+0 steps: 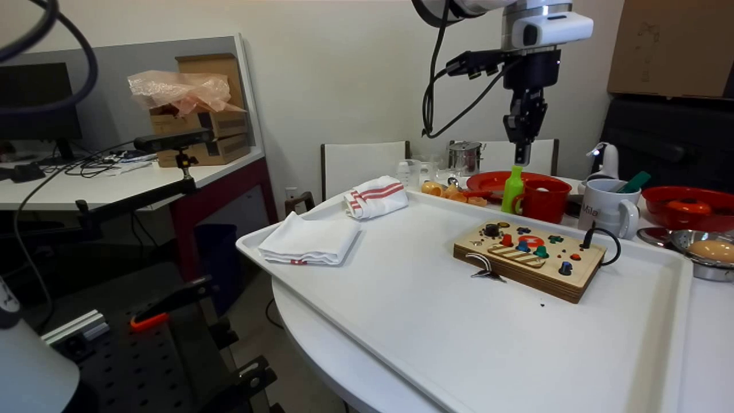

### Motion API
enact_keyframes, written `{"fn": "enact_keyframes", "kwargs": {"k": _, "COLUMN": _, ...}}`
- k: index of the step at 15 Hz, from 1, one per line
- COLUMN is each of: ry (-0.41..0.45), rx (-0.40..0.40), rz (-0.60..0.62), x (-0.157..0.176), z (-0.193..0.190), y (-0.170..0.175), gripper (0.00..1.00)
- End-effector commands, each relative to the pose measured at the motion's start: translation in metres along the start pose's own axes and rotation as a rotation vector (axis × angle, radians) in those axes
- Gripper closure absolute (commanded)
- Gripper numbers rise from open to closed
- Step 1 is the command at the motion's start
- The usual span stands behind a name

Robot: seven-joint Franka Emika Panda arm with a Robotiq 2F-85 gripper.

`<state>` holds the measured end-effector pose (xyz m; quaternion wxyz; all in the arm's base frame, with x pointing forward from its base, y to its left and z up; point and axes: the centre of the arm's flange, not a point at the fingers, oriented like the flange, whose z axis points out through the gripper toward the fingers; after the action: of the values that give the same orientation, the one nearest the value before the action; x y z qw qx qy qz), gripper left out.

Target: Push the button on the left

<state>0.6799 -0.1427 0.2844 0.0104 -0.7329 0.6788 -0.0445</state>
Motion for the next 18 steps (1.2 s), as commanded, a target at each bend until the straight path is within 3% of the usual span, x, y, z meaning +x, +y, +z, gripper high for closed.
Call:
{"fn": "enact_keyframes", "kwargs": {"k": 1, "ry": -0.023, "rx": -0.016, "rz": -0.014, "x": 0.008, "z": 0.010, "y": -0.012, "gripper": 1.00}}
{"fn": "enact_keyframes", "kwargs": {"k": 18, "ry": -0.096, "rx": -0.025, "rz": -0.017, "x": 0.034, "z": 0.064, "y": -0.011, "gripper": 1.00}}
